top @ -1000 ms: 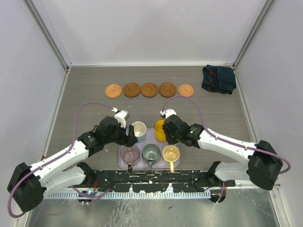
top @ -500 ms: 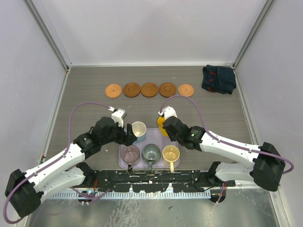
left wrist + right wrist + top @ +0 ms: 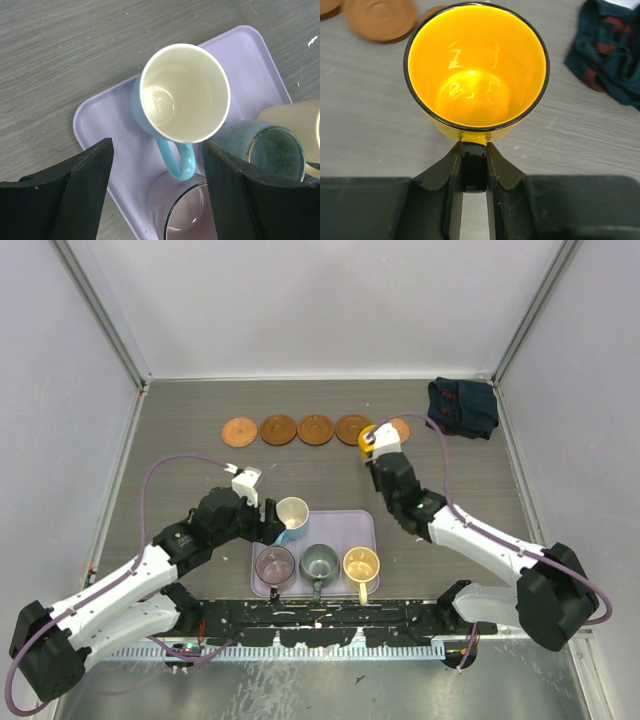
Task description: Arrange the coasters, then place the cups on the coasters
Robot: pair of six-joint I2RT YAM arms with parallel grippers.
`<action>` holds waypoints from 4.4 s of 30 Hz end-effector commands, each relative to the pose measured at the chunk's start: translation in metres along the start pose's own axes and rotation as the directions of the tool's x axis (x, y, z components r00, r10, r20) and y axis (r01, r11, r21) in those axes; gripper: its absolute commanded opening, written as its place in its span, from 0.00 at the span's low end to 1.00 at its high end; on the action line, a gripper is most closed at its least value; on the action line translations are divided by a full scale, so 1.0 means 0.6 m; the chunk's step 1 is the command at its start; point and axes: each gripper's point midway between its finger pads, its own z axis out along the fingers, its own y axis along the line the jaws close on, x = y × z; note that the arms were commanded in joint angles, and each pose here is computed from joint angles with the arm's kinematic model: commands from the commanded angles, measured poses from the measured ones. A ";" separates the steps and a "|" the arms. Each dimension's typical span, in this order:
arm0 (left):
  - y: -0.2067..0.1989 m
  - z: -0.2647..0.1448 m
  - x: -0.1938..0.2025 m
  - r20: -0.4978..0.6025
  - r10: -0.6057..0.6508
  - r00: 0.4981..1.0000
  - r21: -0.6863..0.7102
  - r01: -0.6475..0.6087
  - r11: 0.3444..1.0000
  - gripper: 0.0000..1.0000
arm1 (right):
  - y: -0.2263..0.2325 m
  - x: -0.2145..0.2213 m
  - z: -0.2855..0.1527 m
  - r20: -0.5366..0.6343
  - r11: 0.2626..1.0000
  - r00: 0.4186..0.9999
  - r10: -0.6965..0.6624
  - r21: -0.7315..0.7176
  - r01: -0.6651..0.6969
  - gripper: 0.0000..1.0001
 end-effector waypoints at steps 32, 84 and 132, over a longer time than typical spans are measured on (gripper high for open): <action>0.102 -0.031 -0.130 0.373 0.113 0.921 -0.350 0.026 0.937 0.84 | -0.188 -0.106 0.251 0.447 0.970 0.869 0.211 0.015 -0.243 0.01; 0.116 -0.033 -0.118 0.368 0.108 0.924 -0.376 0.042 0.925 0.86 | -0.187 -0.042 0.280 0.332 0.965 0.917 0.220 0.066 -0.255 0.01; 0.116 -0.017 -0.107 0.352 0.099 0.931 -0.369 0.041 0.929 0.86 | -0.180 -0.043 0.284 0.325 0.967 0.919 0.223 0.045 -0.251 0.01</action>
